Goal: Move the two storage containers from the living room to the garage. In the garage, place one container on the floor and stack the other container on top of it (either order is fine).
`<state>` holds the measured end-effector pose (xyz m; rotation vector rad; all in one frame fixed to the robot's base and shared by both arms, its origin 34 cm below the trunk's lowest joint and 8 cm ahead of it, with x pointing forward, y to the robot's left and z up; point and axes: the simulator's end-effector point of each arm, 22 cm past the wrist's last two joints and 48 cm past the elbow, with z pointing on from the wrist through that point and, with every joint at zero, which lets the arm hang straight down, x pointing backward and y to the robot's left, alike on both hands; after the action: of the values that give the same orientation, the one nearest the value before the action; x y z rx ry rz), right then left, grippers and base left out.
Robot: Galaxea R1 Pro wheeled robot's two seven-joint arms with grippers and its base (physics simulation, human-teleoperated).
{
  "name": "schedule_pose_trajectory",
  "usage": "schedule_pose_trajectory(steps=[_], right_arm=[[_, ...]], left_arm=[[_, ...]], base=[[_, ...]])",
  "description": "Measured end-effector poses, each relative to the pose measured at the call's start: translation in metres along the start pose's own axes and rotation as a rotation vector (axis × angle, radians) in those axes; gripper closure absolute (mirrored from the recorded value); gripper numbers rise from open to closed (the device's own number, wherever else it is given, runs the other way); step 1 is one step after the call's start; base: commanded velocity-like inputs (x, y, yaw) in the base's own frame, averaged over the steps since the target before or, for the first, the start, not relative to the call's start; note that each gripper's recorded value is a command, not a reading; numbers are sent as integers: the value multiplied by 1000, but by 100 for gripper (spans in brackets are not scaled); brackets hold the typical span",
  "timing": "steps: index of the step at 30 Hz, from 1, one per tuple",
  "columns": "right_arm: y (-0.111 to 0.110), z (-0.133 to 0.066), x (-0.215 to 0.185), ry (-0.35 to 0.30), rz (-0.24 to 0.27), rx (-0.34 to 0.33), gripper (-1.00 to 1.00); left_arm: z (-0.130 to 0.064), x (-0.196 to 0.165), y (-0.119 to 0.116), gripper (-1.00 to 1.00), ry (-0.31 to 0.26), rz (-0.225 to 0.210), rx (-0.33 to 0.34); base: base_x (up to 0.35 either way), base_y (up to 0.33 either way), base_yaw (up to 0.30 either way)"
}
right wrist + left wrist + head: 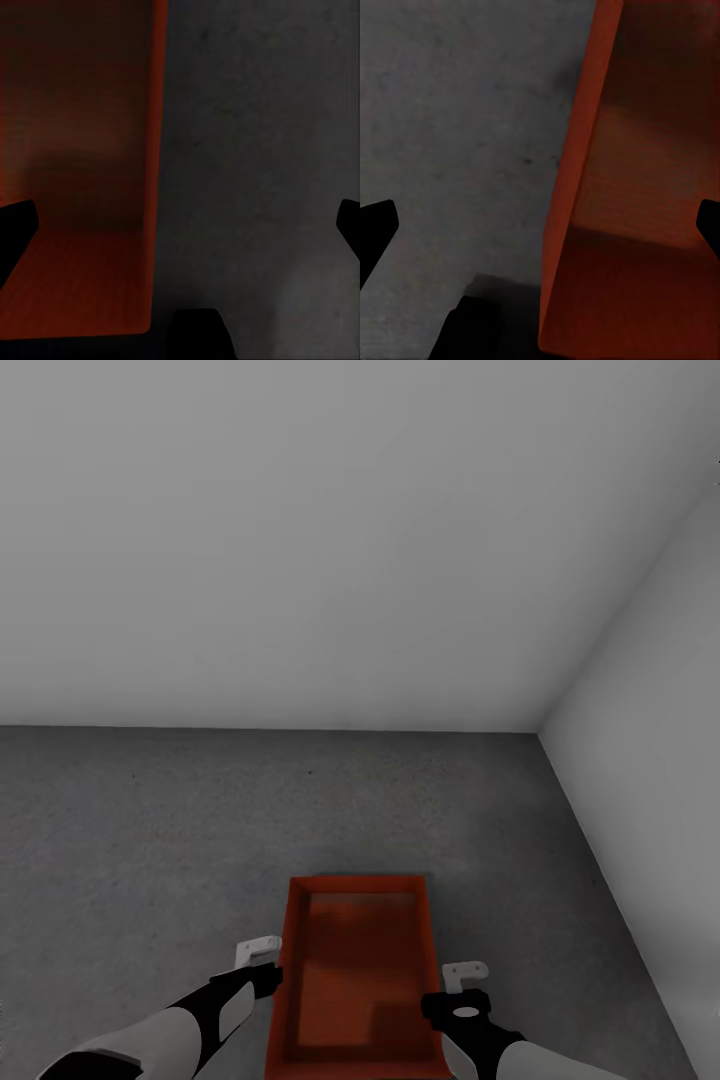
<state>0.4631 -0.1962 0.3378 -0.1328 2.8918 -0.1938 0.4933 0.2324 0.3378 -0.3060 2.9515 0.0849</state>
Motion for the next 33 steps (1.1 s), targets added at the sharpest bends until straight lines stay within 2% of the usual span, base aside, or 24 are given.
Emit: schedule_pose_trajectory(steps=[33], right_arm=[[-7, -57, -19, -1, -2, -4, -100]], left_arm=[[-58, -16, 2, -100, -2, 0, 0]], base=[[0, 0, 0]])
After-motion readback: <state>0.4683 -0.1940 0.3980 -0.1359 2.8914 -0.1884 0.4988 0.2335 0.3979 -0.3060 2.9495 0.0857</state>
